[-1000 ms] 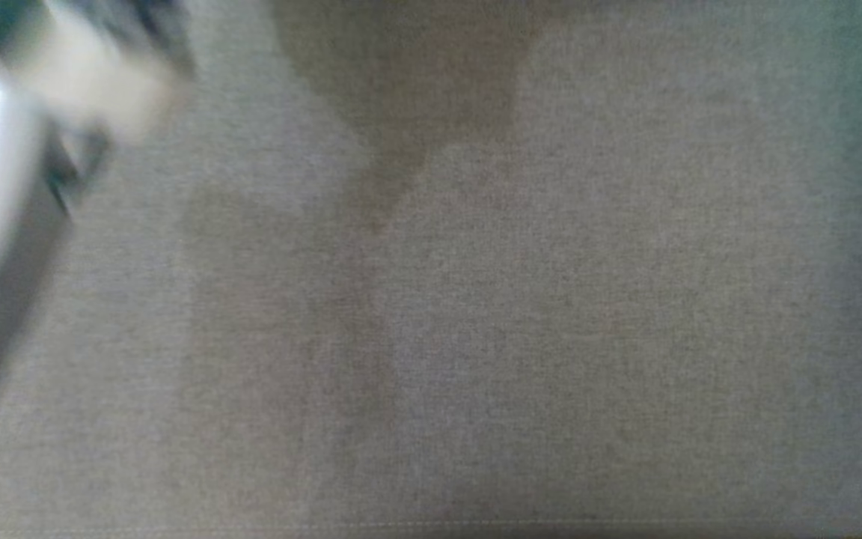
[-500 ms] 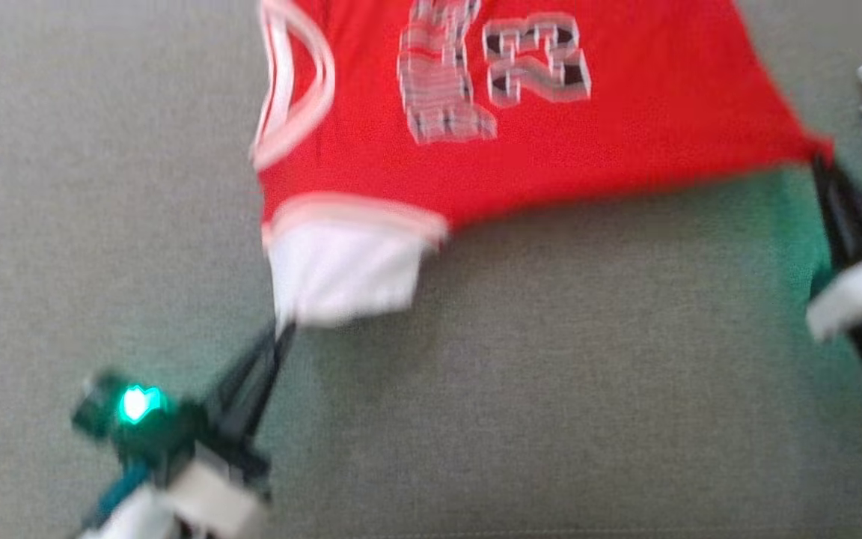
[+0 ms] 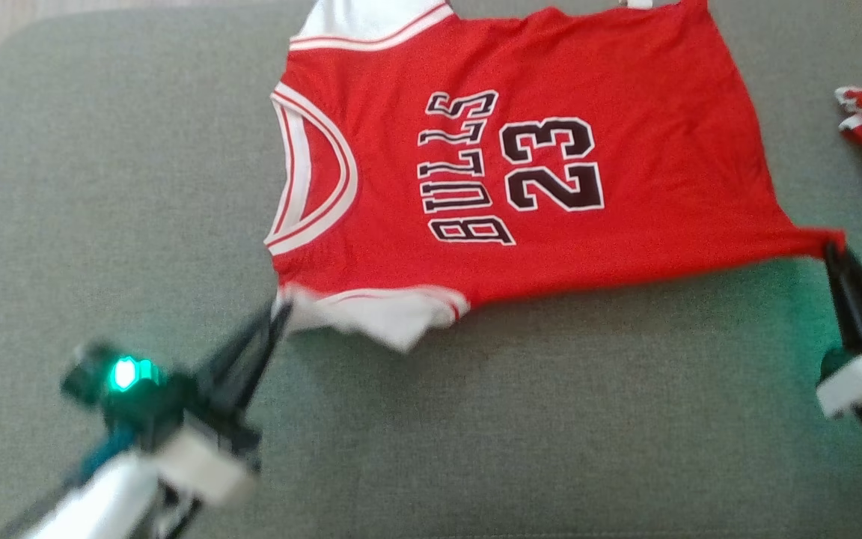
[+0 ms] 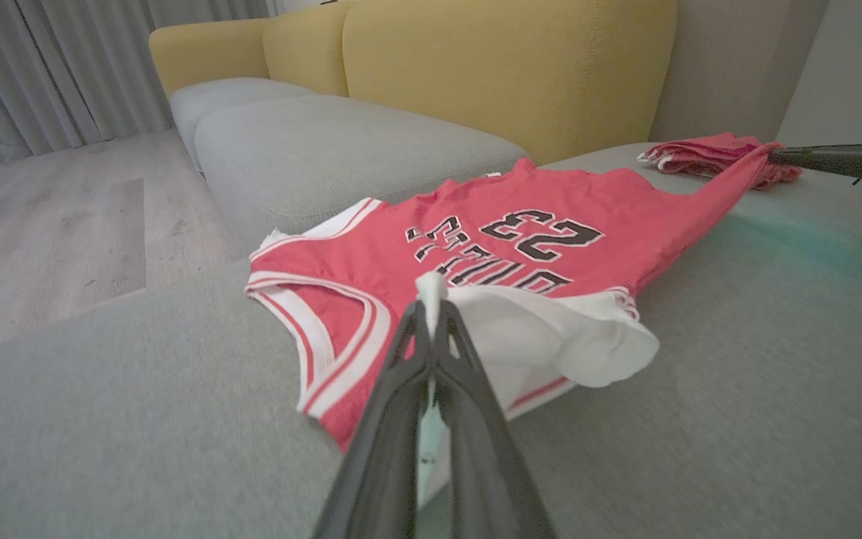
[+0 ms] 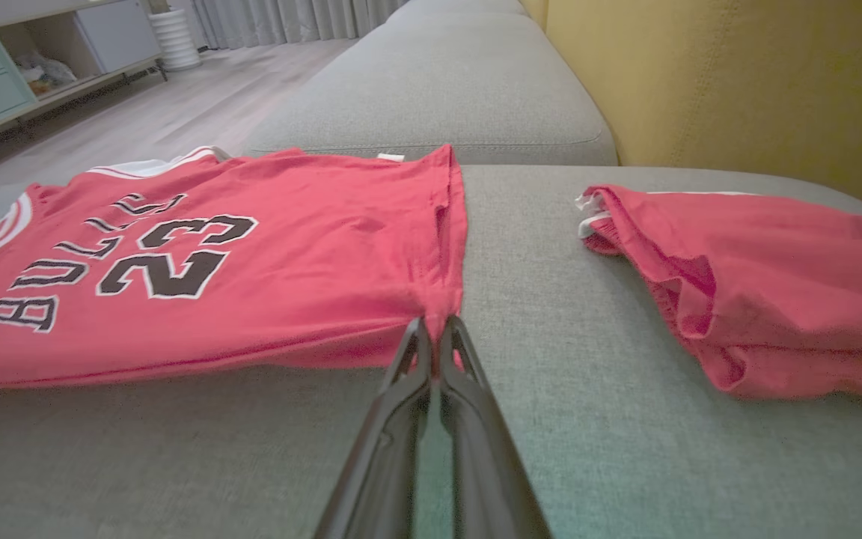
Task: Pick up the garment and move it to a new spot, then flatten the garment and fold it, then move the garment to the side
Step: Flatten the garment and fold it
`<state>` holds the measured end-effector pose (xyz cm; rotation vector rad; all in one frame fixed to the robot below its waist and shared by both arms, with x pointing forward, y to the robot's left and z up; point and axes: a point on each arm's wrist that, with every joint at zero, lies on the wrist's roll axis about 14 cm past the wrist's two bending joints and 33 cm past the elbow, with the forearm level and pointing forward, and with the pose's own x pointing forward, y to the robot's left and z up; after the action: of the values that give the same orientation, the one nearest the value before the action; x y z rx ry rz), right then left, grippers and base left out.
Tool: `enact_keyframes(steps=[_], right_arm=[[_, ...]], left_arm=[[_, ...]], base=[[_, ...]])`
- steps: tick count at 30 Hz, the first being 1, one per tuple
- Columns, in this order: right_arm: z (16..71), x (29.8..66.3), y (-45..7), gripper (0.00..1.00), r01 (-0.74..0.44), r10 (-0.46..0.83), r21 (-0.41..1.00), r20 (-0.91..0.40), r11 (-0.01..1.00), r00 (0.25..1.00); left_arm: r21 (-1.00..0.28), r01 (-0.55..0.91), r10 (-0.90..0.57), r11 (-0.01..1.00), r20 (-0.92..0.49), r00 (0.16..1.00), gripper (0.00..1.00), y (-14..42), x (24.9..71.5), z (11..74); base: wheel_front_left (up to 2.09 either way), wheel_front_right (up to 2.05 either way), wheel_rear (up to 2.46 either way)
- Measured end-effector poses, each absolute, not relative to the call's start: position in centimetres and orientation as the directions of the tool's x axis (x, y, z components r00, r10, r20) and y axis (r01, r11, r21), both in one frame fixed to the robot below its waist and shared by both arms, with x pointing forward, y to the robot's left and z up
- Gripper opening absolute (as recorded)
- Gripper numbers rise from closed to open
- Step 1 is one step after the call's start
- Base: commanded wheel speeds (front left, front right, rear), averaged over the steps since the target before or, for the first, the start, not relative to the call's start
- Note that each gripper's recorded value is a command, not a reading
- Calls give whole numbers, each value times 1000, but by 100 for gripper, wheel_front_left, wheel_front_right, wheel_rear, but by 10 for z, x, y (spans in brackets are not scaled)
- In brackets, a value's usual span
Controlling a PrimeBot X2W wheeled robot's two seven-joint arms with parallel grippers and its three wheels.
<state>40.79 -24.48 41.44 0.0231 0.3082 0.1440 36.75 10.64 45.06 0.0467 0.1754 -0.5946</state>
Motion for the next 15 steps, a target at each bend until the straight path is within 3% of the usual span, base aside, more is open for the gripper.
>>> enact_keyframes(steps=[15], right_arm=[[426,513,-239,0,-165,155,-9,-287,986,945]], left_arm=[[174,586,-577,792,-105,810,0,96,509,473]], base=[[0,0,0]])
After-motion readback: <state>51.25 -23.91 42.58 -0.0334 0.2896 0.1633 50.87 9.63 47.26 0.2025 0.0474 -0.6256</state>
